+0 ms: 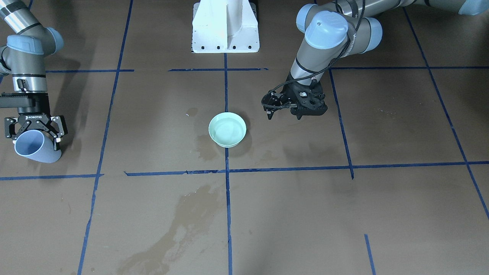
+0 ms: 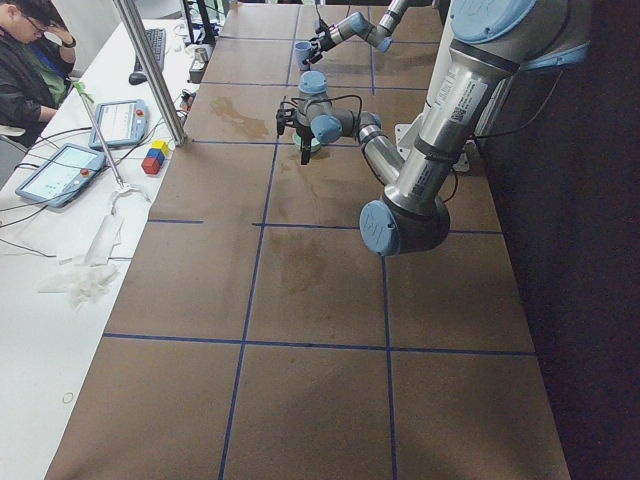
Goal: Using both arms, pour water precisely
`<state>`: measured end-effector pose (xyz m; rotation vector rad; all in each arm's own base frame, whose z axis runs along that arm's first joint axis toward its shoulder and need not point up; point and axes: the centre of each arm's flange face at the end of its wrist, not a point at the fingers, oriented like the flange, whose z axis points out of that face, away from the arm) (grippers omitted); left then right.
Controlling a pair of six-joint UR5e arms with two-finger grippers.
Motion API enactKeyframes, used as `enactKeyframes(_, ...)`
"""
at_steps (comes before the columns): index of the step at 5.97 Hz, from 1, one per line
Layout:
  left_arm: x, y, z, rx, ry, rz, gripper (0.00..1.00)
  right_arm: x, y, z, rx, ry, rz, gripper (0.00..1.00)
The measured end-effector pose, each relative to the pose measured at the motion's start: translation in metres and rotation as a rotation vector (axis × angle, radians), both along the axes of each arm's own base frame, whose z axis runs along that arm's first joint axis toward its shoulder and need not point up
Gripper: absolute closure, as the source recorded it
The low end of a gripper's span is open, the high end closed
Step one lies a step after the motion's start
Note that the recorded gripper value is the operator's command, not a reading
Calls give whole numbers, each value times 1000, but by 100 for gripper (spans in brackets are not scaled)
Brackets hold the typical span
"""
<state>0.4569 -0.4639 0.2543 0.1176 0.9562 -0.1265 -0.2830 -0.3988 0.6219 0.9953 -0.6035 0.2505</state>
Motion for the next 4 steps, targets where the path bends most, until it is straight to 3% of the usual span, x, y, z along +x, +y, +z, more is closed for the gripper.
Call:
enactKeyframes(1, 0, 0, 0, 0, 0, 0, 0, -5, -5, -2, 3, -6, 3, 7)
enactKeyframes(2, 0, 0, 0, 0, -1, 0, 0, -12, -10, -4, 6, -12, 6, 53)
enactKeyframes(3, 0, 0, 0, 0, -1, 0, 0, -16, -13, -4, 6, -15, 8, 86)
enactKeyframes(4, 0, 0, -1, 1, 1, 0, 0, -17, -14, -5, 10, -22, 8, 90)
